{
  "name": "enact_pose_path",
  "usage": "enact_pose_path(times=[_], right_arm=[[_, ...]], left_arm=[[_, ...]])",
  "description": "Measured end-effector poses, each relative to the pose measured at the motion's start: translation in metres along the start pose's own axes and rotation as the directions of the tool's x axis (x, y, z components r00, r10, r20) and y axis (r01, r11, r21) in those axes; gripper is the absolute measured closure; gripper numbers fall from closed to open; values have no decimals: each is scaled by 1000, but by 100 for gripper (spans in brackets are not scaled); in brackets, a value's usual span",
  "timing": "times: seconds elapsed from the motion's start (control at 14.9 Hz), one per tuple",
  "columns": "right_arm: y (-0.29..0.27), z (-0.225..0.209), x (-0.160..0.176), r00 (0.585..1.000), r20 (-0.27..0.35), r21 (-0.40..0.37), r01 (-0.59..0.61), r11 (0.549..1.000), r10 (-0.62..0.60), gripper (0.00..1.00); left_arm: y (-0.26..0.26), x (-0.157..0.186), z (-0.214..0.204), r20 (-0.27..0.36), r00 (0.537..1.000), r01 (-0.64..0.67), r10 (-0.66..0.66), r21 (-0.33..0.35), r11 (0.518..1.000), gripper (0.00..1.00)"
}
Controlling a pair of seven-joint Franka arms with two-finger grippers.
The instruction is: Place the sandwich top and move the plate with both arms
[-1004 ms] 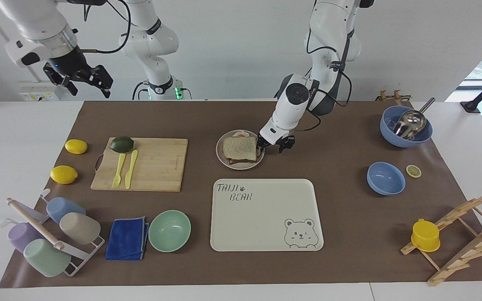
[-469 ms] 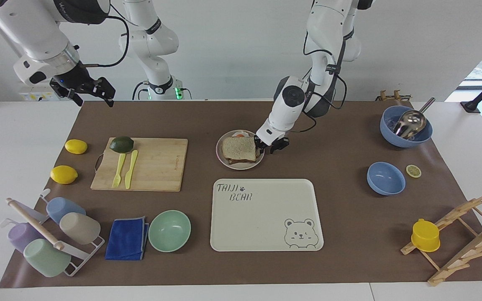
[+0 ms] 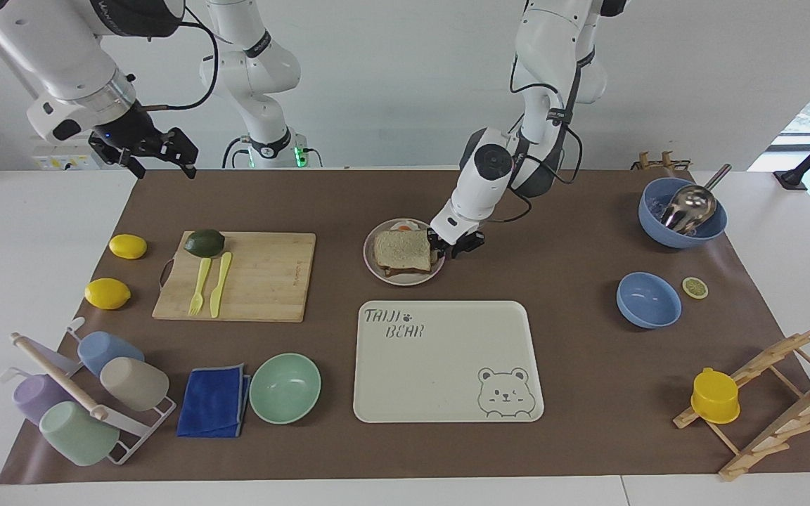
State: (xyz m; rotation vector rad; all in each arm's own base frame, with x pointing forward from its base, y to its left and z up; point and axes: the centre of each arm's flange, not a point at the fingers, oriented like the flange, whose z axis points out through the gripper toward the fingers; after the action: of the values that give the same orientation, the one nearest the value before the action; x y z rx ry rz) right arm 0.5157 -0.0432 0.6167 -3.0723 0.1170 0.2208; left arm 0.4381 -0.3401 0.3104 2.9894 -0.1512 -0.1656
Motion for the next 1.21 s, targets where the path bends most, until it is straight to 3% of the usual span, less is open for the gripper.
enact_pose_path(times=[0.54,0.87,1.21], right_arm=[[-2,-1,-1,1000,-1,0,3,1000,-3,0],[-2,-1,-2,1000,-1,0,3,1000,-3,0],[-2,-1,-2,1000,0,0,4,1000,-4,0]], left_arm=[[-5,2,-7,13,999,40,-40,-39,998,96],[-39,36,-72,50,994,99,-94,-107,989,96],[-73,79,-129,2,988,156,-157,-154,976,96]])
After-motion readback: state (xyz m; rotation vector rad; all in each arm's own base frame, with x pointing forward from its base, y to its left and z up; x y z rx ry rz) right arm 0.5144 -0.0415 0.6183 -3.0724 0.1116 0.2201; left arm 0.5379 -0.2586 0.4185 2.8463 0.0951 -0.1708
